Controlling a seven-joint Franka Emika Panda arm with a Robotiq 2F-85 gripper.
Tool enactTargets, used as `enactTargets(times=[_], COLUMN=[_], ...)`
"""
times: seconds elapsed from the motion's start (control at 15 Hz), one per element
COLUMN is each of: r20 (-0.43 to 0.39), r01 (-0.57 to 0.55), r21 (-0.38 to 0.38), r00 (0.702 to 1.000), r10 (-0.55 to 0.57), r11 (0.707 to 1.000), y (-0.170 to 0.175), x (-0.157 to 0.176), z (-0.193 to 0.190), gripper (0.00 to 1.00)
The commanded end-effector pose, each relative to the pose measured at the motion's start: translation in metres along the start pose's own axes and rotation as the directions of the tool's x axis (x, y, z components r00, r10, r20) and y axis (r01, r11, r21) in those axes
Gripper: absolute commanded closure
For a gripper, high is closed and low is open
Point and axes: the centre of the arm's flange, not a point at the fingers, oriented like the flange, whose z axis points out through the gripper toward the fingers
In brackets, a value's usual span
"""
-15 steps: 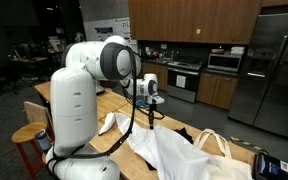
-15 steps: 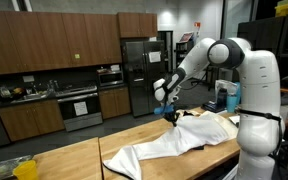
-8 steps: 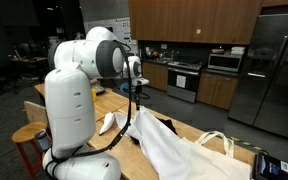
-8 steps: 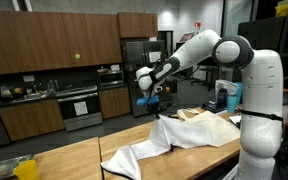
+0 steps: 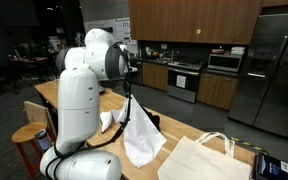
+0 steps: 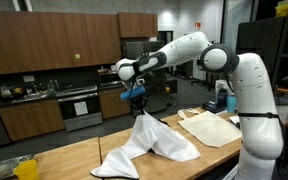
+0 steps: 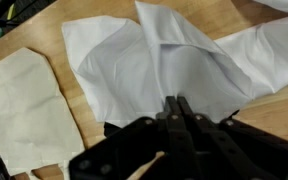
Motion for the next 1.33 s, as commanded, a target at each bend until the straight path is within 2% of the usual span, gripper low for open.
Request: enactTargets(times=[0.0, 0.27, 0.47, 0.53, 0.6, 0.73, 0.87, 0.93, 1.0, 1.07, 1.2, 1.27], r20=[0.029, 0.061, 0.082, 0.102, 0.085, 0.098, 0.1, 0.1, 0.1, 0.079, 0.017, -0.04], r01=[0.124, 0.266, 0.402, 0.454, 0.377, 0.422, 0.433, 0.434, 0.435, 0.4, 0.323, 0.275], r21=[-0.061, -0.085, -0.084, -0.097, -0.075, -0.085, -0.084, -0.083, -0.082, -0.08, -0.088, -0.093], r00=[0.992, 0.963, 0.915, 0.89, 0.925, 0.905, 0.9, 0.899, 0.899, 0.916, 0.946, 0.959], r10=[-0.123, -0.261, -0.396, -0.445, -0.37, -0.414, -0.425, -0.426, -0.427, -0.394, -0.322, -0.28], r11=[0.99, 0.96, 0.912, 0.886, 0.923, 0.903, 0.897, 0.897, 0.897, 0.913, 0.942, 0.957], y=[-0.058, -0.106, -0.141, -0.149, -0.107, -0.12, -0.125, -0.125, -0.124, -0.103, -0.071, -0.057], x=[0.018, 0.017, 0.012, 0.007, -0.01, -0.013, -0.012, -0.012, -0.011, -0.02, -0.039, -0.05], z=[-0.029, -0.021, -0.01, -0.005, 0.021, 0.027, 0.029, 0.028, 0.026, 0.027, 0.024, 0.017], gripper=[0.99, 0.99, 0.99, 0.71, 0.96, 0.85, 0.72, 0.71, 0.46, 0.46, 0.35, 0.3])
